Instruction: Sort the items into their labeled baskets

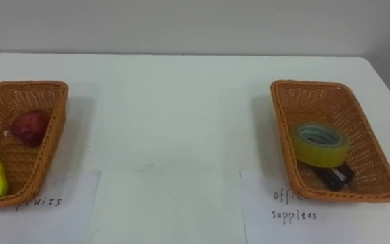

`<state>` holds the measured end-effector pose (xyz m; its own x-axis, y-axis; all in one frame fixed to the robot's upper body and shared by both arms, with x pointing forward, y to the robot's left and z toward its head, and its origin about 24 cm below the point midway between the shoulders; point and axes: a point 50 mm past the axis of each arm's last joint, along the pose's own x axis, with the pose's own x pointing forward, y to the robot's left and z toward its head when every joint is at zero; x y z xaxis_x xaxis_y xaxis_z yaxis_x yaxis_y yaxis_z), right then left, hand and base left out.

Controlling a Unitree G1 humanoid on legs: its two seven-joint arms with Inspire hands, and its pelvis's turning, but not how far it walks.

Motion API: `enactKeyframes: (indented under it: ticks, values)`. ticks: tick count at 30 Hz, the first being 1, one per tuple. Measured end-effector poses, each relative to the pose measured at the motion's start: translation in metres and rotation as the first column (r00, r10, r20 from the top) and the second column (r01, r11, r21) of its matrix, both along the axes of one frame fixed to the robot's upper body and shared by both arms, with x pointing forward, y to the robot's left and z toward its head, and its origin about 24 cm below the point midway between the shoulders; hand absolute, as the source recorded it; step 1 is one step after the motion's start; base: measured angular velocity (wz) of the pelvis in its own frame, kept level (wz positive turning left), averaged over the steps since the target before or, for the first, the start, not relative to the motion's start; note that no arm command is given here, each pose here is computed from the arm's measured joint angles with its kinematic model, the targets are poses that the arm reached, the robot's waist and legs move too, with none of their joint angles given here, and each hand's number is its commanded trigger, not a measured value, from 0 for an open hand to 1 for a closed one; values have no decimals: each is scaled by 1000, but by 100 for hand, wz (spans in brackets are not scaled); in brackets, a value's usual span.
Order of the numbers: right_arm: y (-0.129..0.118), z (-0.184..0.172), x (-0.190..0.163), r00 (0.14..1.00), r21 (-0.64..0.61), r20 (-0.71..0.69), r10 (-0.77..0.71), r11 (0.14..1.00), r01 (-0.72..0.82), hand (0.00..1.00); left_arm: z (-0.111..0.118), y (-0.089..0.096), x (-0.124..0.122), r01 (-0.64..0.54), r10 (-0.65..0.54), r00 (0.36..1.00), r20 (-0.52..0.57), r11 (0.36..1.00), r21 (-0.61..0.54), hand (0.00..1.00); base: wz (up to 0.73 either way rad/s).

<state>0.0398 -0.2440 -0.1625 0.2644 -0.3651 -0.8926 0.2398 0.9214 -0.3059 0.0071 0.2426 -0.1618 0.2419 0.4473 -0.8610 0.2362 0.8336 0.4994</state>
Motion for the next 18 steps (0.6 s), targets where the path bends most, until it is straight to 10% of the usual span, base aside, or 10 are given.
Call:
enactKeyframes:
  ticks: [18]
  values:
    - [11, 0, 14, 993, 72, 41, 113, 991, -116, 0, 0, -6, 16, 31, -30, 999, 34, 999, -15, 0, 2]
